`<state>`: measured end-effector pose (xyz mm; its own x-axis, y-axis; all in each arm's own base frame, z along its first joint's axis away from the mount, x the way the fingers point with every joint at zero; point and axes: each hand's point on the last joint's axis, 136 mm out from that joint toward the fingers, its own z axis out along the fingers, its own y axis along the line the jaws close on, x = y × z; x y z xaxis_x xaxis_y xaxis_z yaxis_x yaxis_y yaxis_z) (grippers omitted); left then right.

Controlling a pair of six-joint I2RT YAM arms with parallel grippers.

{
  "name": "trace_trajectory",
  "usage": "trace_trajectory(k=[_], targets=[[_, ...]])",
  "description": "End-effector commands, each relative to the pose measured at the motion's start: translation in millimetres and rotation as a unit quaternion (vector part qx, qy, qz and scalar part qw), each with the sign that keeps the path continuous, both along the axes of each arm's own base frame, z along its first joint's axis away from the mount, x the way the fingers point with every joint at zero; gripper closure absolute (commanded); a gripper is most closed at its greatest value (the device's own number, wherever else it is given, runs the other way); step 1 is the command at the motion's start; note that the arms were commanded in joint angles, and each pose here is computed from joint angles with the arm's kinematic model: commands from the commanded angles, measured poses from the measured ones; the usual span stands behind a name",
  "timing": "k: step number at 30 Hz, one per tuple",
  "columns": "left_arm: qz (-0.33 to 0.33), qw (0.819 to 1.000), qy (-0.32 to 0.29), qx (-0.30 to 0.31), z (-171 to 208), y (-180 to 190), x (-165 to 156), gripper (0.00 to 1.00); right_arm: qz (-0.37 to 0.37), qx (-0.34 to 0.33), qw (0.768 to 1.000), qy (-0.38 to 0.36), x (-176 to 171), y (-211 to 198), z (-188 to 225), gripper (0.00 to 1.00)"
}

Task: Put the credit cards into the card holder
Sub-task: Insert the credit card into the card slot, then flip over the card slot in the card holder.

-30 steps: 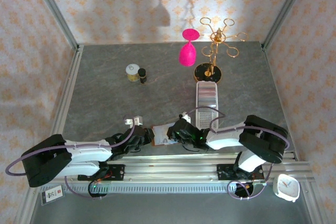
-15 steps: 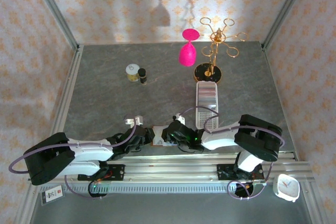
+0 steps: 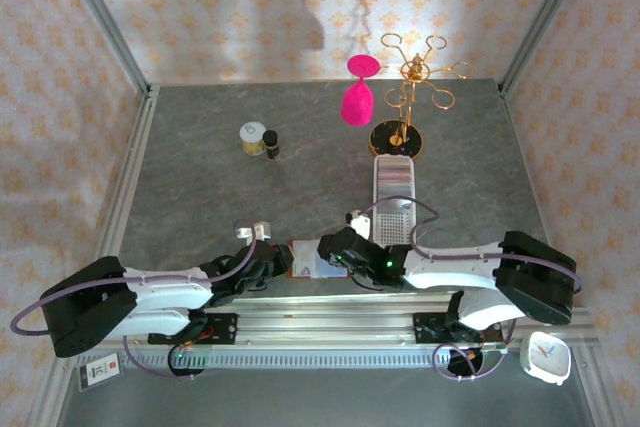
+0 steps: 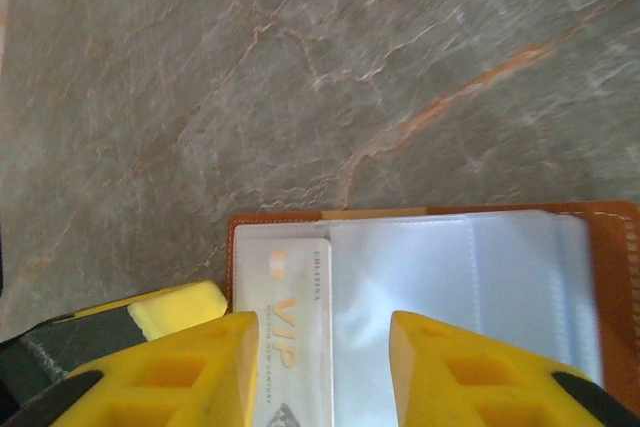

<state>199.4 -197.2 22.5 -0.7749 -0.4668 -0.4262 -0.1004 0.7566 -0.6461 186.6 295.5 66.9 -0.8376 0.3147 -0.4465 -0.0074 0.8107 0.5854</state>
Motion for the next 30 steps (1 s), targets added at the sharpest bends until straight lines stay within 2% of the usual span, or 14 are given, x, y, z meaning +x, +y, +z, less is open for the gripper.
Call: trace_trajectory(k=[1,7,15,30], targets=[[0.006,1.000,-0.003,0.015,0,5,1,0.81,-0.006,-0.038,0.999,0.008,-2,-12,-16,0.60],[0.008,1.000,-0.002,0.019,-2,6,1,0.81,0.007,-0.057,0.998,0.025,-5,-6,-30,0.59],[0.005,1.000,0.003,0.016,-3,5,-1,0.81,0.022,-0.049,0.998,0.042,-10,3,-40,0.57],[0.009,1.000,0.005,0.014,-4,6,-2,0.80,0.018,0.025,0.999,0.029,-7,17,-14,0.51]])
